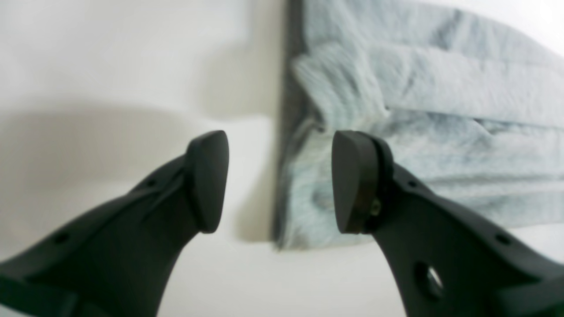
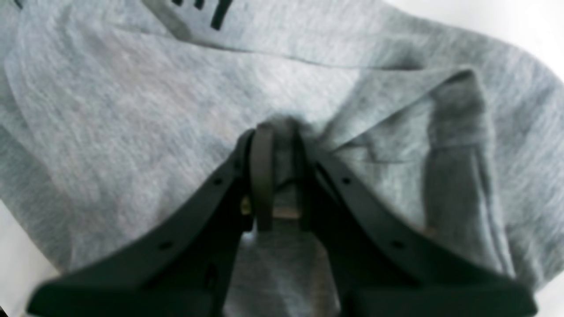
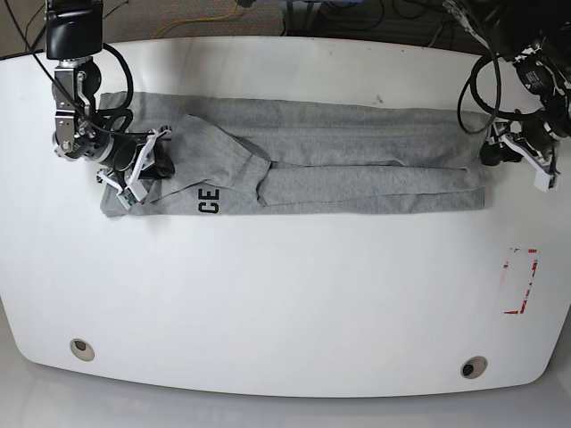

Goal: Layout the t-shirt on the table in an organized manner, then fold the t-shirt properly
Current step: 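Grasp the shirt's folded end with the left gripper, holding with the right, then fold the shirt end held by the left gripper toward the right gripper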

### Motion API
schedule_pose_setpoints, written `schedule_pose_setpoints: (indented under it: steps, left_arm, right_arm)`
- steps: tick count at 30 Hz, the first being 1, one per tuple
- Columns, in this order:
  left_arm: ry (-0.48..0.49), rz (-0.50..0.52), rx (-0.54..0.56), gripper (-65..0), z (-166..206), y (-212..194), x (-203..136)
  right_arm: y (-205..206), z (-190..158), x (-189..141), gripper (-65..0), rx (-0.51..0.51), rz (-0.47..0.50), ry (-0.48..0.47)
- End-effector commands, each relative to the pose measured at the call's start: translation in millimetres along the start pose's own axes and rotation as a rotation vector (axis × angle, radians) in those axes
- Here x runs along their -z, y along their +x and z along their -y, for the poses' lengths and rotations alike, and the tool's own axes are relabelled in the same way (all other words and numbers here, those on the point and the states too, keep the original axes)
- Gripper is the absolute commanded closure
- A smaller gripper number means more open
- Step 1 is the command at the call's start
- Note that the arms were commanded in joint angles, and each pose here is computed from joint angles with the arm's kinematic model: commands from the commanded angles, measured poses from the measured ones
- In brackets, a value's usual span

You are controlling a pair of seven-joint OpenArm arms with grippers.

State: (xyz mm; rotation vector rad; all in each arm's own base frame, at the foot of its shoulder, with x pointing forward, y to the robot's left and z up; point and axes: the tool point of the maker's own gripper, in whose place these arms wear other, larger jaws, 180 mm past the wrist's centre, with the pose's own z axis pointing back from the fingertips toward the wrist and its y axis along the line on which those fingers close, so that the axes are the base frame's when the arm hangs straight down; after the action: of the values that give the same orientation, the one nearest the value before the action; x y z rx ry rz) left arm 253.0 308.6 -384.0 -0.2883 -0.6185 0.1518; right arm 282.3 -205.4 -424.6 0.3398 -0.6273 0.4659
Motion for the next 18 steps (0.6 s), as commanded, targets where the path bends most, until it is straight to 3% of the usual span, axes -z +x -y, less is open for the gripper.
schedule_pose_setpoints:
  steps: [1, 18]
  left_arm:
    - [-0.001, 0.045, 0.008, -35.0, -3.2, 14.9, -4.5]
    - [-0.087, 0.020, -0.020, -35.1, 11.9, 8.4, 26.1]
  right_arm:
    - [-4.9, 4.3, -2.8, -8.7, -0.018, -0.038, -0.012]
    - [-5.0, 3.4, -2.2, -8.7, -0.017, -0.038, -0.010]
